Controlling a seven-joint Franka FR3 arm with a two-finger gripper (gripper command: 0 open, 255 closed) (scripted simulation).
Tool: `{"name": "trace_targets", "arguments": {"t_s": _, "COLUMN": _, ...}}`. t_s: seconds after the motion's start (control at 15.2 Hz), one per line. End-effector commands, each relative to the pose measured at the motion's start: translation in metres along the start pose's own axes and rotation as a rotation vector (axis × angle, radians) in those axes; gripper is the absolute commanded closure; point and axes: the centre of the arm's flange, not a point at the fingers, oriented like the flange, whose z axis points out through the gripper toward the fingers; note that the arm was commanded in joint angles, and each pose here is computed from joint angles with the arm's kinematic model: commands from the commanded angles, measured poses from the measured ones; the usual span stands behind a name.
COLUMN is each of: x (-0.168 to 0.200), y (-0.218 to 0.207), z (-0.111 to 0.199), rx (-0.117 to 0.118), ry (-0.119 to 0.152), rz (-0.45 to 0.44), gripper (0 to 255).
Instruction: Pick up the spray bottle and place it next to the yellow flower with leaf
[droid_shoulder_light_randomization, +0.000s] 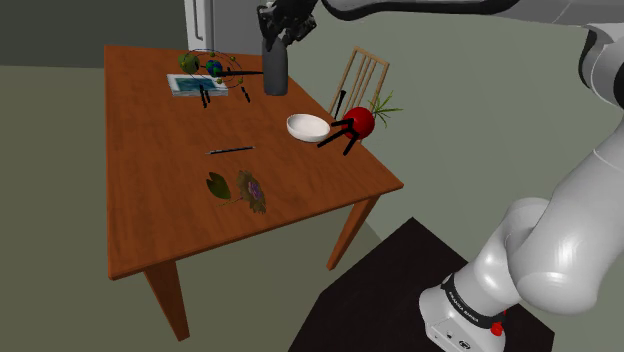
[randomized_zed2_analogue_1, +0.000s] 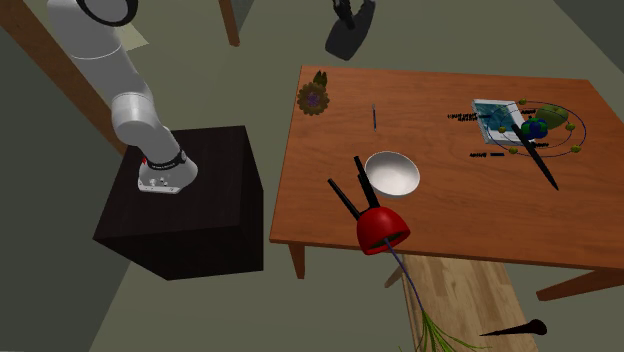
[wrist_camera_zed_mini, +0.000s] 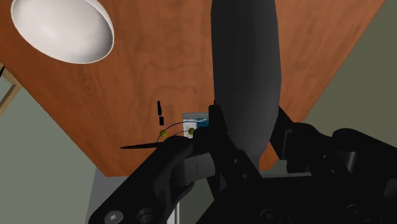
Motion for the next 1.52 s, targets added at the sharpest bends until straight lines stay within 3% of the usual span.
{"name": "trace_targets", "arguments": {"t_s": 0.0, "x": -0.004, "y": -0.004, "z": 0.005, "rx": 0.0, "ry": 0.001, "rz": 0.001, "gripper": 255}}
{"name": "trace_targets", "arguments": {"t_s": 1.45, "x": -0.064, "y": -0.004, "z": 0.105, "rx": 0.0, "ry": 0.001, "rz": 0.001, "gripper": 255}}
